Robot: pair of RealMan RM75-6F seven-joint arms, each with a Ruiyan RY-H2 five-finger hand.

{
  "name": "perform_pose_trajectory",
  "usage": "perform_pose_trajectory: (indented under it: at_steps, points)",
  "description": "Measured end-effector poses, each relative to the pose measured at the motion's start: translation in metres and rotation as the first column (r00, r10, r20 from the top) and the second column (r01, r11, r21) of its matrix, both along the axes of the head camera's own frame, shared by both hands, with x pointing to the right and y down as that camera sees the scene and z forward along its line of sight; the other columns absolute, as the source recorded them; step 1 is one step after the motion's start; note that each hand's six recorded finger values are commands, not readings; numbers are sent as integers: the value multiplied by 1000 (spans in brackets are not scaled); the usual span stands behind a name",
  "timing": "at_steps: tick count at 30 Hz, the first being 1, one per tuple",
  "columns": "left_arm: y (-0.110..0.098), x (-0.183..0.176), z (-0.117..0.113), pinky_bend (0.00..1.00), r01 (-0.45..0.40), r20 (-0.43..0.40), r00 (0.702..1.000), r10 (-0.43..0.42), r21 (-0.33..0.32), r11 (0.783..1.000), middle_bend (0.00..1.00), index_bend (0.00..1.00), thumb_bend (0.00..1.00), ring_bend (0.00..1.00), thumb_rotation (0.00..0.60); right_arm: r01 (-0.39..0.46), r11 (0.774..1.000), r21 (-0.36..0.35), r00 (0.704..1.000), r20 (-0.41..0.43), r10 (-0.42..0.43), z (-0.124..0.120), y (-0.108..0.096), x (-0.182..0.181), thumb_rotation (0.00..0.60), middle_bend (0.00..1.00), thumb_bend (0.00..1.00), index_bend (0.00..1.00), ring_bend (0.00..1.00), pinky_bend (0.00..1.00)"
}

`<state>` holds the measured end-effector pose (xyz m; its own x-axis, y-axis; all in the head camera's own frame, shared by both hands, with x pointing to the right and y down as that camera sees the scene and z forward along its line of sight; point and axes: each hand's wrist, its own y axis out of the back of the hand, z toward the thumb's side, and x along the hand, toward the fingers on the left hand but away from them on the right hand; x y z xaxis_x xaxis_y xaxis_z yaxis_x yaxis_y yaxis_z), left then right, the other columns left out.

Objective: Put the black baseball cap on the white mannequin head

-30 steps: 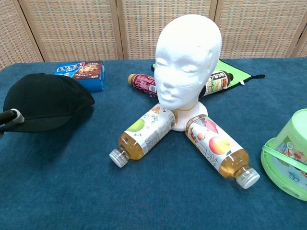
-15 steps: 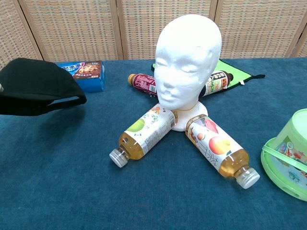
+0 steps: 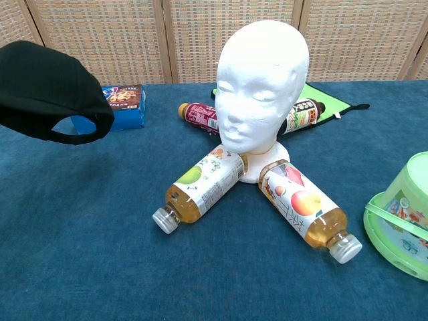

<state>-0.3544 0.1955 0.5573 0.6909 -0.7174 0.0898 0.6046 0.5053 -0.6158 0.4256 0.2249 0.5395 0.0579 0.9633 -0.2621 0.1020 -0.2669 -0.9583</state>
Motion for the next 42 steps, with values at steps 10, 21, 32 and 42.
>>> perform_pose_trajectory:
  at_steps: [10,21,32,42]
  points:
    - [-41,10,-30,694,-22,-20,1000,25,113,993,744,909,668,813,600,1,1000,6,1000,5,-1,1,0,-1,600,0,28,0,0,0]
    - [-104,43,-59,684,-44,-68,996,59,199,979,742,907,659,813,600,-15,1000,-3,1000,18,15,4,-3,5,600,0,27,0,0,0]
    - [-151,99,-77,682,-79,-97,990,104,228,970,741,905,654,813,600,-42,999,-15,999,25,42,7,-8,13,600,0,27,0,0,0]
    - [-164,175,-86,682,-181,-59,978,202,256,950,741,904,650,813,600,-66,998,-18,997,44,66,6,-10,21,600,0,27,0,0,0]
